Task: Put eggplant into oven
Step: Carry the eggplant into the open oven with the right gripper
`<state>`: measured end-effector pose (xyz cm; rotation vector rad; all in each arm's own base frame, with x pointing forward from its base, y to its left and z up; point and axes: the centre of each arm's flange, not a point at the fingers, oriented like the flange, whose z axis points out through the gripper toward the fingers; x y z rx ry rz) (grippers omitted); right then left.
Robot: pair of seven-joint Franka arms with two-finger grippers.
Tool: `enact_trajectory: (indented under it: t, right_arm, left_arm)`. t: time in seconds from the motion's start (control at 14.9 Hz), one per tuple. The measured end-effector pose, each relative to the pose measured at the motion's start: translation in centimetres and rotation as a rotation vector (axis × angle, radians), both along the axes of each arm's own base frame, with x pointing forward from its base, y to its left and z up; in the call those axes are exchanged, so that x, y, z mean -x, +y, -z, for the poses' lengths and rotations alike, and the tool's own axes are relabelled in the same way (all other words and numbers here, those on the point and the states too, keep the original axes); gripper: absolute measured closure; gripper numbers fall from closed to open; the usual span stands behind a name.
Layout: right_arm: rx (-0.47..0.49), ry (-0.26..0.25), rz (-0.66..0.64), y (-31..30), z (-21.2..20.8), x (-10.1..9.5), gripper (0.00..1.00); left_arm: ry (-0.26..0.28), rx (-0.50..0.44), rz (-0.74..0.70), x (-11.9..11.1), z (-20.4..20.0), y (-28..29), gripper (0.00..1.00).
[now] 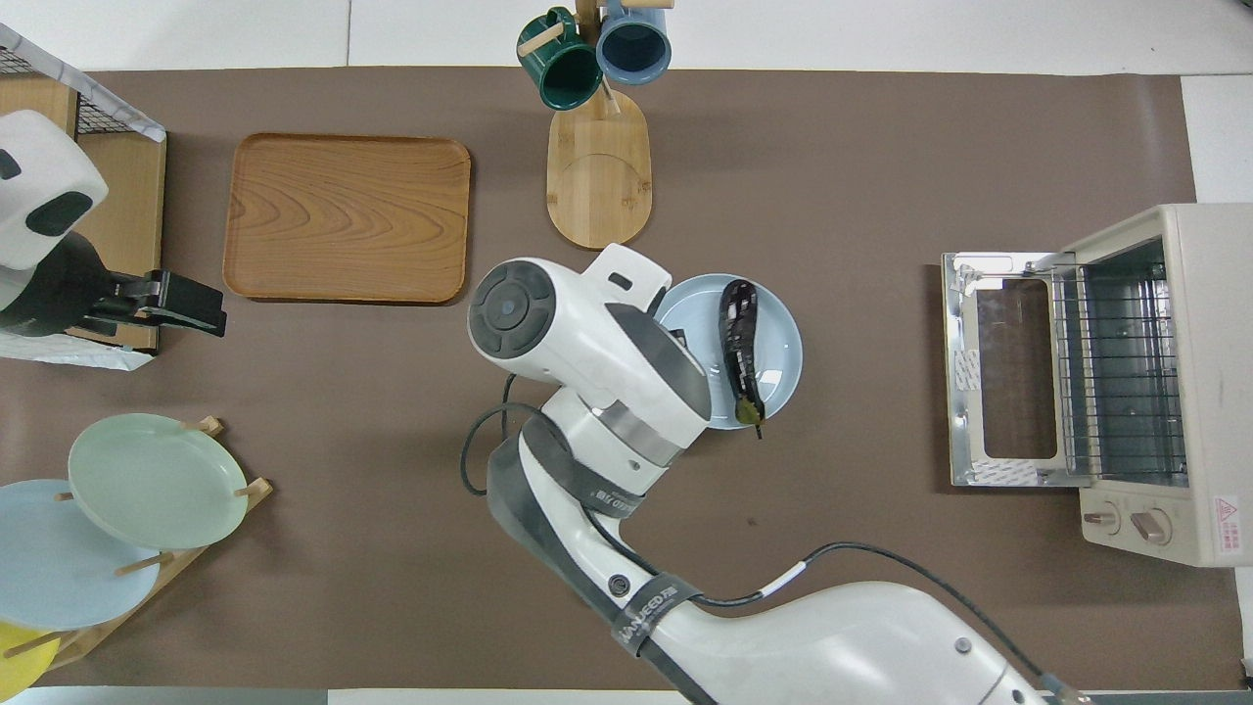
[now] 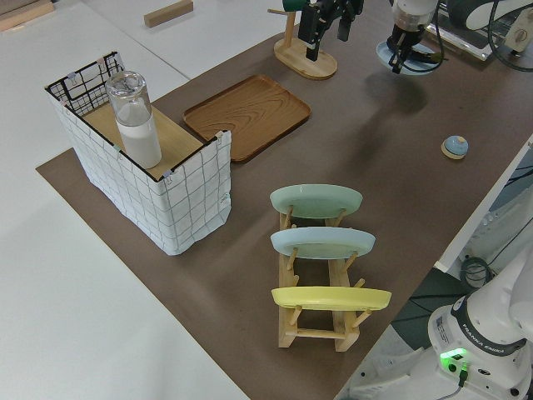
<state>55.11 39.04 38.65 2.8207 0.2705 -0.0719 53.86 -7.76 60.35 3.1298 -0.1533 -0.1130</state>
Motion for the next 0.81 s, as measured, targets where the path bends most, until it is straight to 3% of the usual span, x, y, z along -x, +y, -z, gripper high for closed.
enact_trajectory:
  t: [0.27,0.54,0.81]
  right_arm:
    - [0.006,0.086,0.001,-14.4,-3.3,-4.0,0.97]
    - [-0.018,0.173,0.002,-27.4,-3.3,-3.5,0.97]
    - [-0.059,0.194,-0.033,-35.9,-3.3,-1.9,0.97]
  left_arm:
    - [0.020,-0.010,-0.004,0.2,0.1,0.3,0.00]
    - [0.005,-0.008,-0.006,-0.1,0.6,0.4,0.00]
    - [0.004,-0.009,-0.003,-0.1,0.7,0.3,0.00]
